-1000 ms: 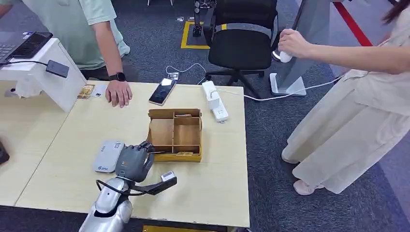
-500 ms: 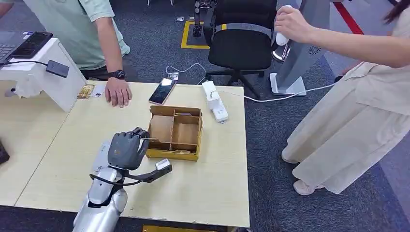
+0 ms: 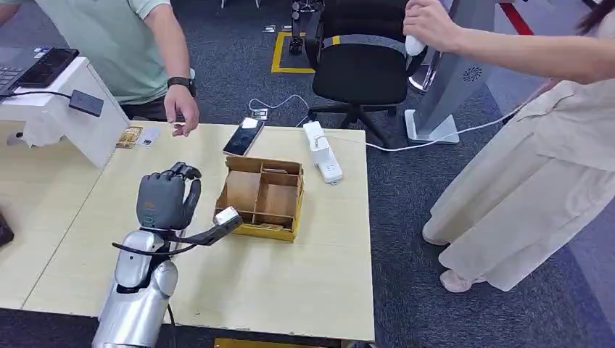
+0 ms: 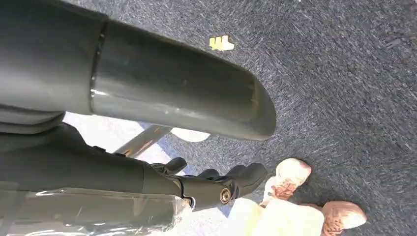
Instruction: Pass the card to the sensor for recognition and then transmit it.
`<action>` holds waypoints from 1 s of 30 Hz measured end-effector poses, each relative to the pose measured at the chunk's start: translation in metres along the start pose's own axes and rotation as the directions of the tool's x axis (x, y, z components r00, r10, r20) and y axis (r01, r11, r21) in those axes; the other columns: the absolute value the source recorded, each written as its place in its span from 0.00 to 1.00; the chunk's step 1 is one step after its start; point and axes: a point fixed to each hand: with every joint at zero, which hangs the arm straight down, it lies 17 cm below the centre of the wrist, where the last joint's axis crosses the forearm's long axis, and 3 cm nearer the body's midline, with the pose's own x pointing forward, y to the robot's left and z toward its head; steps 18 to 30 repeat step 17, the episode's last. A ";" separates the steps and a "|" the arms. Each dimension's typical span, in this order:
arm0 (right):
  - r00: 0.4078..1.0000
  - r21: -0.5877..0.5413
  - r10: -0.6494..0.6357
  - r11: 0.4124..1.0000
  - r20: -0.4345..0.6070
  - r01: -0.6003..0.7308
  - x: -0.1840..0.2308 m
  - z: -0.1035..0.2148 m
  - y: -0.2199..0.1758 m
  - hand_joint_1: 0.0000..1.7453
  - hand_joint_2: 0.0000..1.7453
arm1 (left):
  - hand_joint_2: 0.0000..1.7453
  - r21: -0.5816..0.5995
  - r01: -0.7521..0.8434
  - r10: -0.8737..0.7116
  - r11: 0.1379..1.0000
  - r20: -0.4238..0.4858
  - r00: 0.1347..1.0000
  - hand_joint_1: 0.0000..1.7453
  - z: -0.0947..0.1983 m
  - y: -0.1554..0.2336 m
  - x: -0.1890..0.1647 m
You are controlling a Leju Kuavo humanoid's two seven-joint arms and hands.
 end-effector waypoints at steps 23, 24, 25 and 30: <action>1.000 0.012 0.009 1.000 -0.011 -0.009 -0.001 0.000 0.002 0.00 0.00 | 1.00 0.088 0.101 -0.094 0.991 -0.078 0.993 1.00 -0.023 0.030 -0.024; 1.000 0.012 0.009 1.000 -0.011 -0.009 -0.001 0.000 0.002 0.00 0.00 | 1.00 0.088 0.101 -0.094 0.991 -0.078 0.993 1.00 -0.023 0.030 -0.024; 1.000 0.012 0.009 1.000 -0.011 -0.009 -0.001 0.000 0.002 0.00 0.00 | 1.00 0.088 0.101 -0.094 0.991 -0.078 0.993 1.00 -0.023 0.030 -0.024; 1.000 0.012 0.009 1.000 -0.011 -0.009 -0.001 0.000 0.002 0.00 0.00 | 1.00 0.088 0.101 -0.094 0.991 -0.078 0.993 1.00 -0.023 0.030 -0.024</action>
